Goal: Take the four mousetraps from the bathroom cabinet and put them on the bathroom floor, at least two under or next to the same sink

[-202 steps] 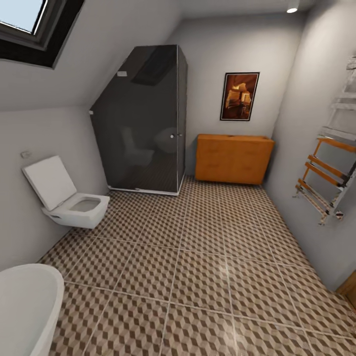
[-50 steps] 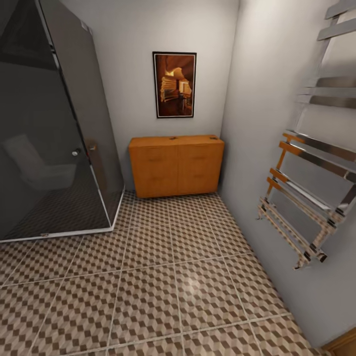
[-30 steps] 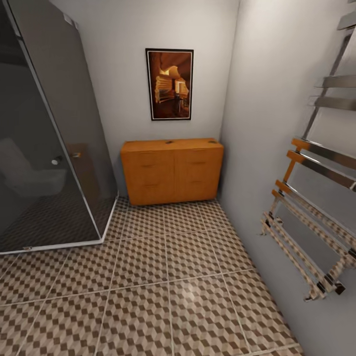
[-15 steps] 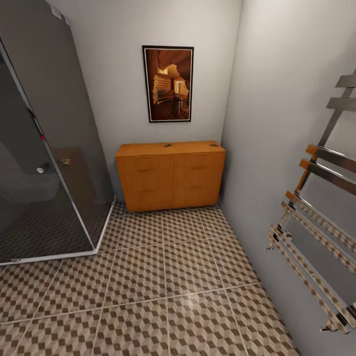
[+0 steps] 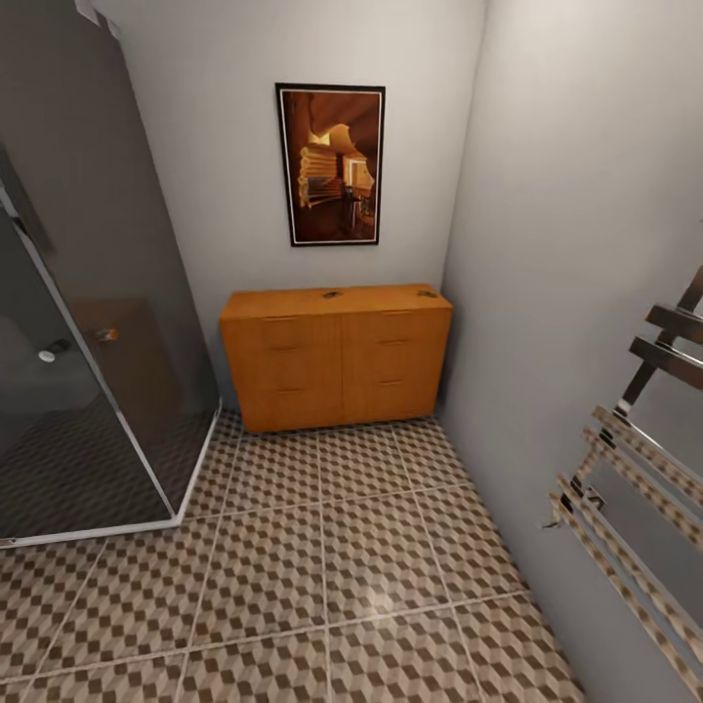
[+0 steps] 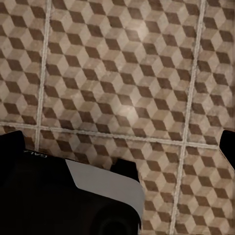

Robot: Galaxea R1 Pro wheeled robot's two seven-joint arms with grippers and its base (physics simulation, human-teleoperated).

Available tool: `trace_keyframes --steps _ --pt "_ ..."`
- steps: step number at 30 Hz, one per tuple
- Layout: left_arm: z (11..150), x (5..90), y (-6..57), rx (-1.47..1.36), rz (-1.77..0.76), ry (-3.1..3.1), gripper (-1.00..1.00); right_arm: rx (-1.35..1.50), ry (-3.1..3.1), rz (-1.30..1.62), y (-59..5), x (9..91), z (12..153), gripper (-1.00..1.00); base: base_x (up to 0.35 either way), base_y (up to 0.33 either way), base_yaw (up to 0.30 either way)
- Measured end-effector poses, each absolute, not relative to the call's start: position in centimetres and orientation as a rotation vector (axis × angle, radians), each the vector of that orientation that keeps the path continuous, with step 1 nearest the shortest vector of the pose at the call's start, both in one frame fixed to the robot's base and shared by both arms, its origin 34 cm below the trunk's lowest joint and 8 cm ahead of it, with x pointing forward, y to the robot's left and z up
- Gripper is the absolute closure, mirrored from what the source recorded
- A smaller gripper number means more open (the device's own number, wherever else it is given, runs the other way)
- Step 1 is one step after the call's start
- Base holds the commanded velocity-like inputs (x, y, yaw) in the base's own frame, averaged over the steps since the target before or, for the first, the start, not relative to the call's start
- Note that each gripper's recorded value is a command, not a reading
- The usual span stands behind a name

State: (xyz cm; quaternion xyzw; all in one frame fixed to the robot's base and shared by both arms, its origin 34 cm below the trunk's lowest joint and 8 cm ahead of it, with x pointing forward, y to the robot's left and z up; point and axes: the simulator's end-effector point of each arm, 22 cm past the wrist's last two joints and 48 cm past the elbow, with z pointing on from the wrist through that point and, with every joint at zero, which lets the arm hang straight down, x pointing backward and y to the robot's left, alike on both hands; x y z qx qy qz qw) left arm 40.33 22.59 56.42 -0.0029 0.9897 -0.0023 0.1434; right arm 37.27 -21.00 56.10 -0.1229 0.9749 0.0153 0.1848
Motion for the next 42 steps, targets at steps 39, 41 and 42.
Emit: trace_keyframes --steps 39,41,42 --pt "56.41 40.29 22.56 -0.008 -0.007 2.855 -1.0 -0.338 2.747 0.039 -21.25 37.37 56.12 -1.0 0.334 0.0 0.0" --pt "56.41 40.29 22.56 -0.008 -0.007 2.855 -1.0 -0.339 2.747 0.039 -21.26 37.37 56.12 -1.0 0.334 0.0 0.0" --pt "56.41 40.29 22.56 -0.008 -0.007 2.855 -1.0 -0.339 2.747 0.039 -21.26 37.37 56.12 -1.0 0.334 0.0 0.0"
